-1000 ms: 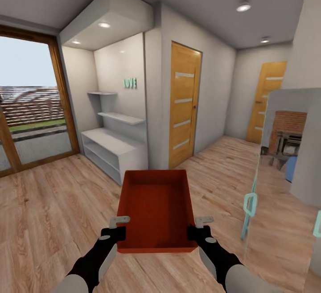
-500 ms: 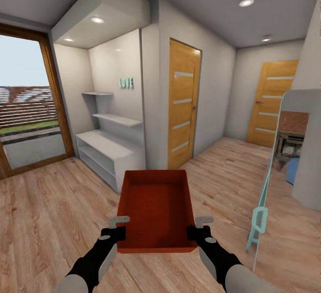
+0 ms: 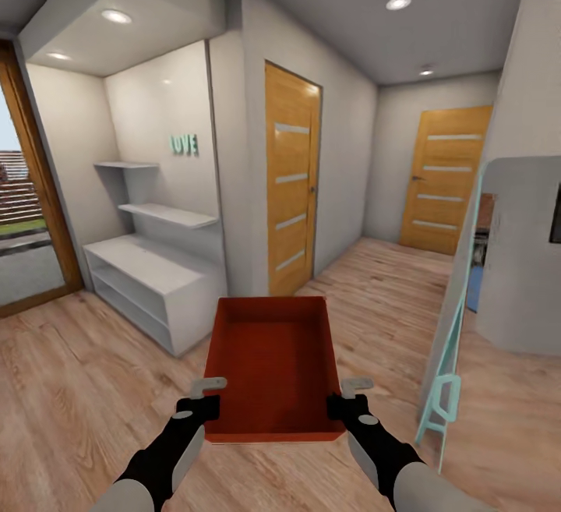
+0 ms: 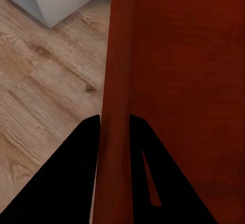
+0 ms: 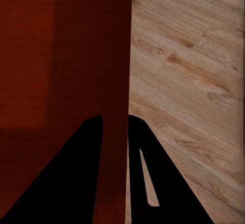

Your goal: Move the two storage containers from the living room to the garage. In the garage, place one container on the floor and stack the other container on top of it (either order is fine).

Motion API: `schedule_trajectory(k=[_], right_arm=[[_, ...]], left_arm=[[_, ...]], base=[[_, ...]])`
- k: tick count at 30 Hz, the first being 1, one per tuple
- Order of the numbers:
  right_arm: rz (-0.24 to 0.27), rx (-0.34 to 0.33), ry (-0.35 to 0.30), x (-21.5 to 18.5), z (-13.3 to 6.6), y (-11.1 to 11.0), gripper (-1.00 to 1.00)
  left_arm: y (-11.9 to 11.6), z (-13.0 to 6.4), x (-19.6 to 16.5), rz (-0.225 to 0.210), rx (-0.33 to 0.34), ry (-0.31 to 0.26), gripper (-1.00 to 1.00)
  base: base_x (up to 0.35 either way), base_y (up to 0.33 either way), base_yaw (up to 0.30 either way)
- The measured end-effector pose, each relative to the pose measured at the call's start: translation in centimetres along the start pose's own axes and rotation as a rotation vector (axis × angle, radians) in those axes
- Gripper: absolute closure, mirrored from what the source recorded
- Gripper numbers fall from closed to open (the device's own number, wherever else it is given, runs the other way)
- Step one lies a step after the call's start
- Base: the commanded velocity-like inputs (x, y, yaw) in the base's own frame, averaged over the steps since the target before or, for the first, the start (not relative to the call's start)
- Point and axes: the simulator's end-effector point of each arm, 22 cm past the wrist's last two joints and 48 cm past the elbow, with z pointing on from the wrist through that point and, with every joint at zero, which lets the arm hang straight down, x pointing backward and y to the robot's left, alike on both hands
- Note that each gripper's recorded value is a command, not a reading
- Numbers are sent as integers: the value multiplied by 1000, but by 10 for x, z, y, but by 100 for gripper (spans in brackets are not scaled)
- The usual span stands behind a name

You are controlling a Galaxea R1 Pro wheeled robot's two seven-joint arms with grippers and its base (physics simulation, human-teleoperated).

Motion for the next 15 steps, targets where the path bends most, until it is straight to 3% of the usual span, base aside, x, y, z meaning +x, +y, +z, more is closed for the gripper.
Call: schedule_trajectory(k=[15], right_arm=[[2, 0, 0, 0, 0, 0, 100]], left_arm=[[0, 0, -1, 2, 0, 0, 100]], base=[[306, 205, -256]])
